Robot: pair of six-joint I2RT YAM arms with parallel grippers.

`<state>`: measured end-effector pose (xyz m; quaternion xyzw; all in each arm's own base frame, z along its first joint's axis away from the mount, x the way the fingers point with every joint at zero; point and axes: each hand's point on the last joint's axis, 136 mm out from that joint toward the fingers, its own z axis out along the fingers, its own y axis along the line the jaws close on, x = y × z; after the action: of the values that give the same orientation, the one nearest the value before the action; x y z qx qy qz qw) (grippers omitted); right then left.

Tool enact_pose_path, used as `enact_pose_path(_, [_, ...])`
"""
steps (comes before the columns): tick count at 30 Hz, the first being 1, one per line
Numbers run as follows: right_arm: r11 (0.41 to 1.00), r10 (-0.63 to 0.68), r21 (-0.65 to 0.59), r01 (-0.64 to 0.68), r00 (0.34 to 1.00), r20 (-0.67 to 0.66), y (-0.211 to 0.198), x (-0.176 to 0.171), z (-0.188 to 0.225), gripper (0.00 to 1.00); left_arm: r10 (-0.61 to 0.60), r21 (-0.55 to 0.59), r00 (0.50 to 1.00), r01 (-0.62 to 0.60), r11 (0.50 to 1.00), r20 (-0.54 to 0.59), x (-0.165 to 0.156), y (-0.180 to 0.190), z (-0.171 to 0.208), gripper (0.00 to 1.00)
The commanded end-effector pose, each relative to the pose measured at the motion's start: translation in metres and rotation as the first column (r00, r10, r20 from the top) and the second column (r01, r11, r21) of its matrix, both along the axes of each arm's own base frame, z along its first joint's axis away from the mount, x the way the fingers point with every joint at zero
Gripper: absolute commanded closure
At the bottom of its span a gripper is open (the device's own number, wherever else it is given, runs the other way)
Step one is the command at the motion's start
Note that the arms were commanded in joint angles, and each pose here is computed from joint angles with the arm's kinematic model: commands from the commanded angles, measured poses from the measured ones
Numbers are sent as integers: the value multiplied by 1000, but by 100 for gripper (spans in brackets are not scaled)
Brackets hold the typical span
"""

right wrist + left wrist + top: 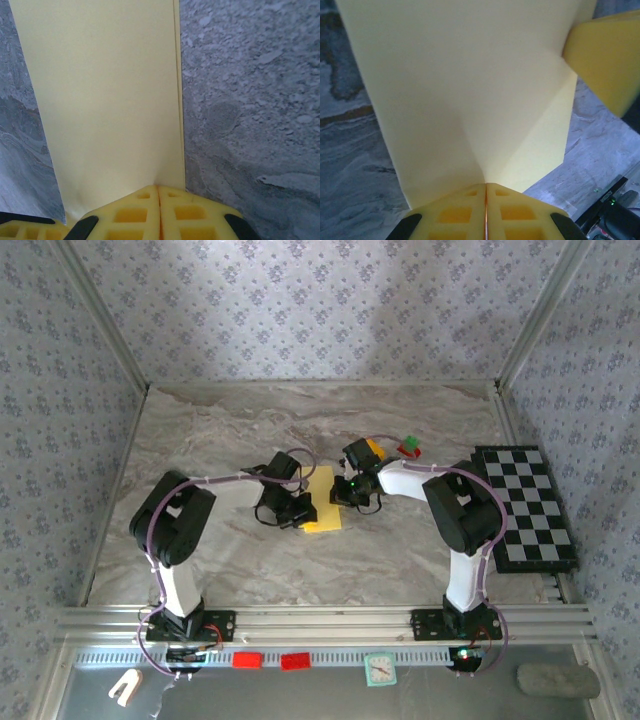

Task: Fold a paper plane with a square sheet of paper (pick it up from the middle)
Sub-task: First fold the square sheet of paper in half at the center of the table.

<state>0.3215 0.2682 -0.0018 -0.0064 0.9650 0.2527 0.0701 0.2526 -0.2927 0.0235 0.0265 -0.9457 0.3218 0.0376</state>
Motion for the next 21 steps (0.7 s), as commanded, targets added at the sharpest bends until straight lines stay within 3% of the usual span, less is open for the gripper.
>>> enact_pose_path(1, [846, -133, -528, -72, 931, -341, -126, -109, -109, 92, -17, 67, 997, 22, 998, -70, -20, 15, -18, 91])
enact_pose_path(10, [847, -136, -528, -67, 932, -337, -126, -107, -108, 92, -30, 173, 989, 55, 983, -143, -54, 52, -42, 92])
enact_pose_path(17, [846, -139, -529, -66, 931, -338, -127, -107, -108, 92, 25, 144, 993, -8, 990, -118, -54, 61, -34, 91])
enact_pose_path(21, [854, -137, -517, -59, 933, -332, -122, -103, -105, 92, 35, 96, 998, -30, 995, -54, -37, 56, -9, 91])
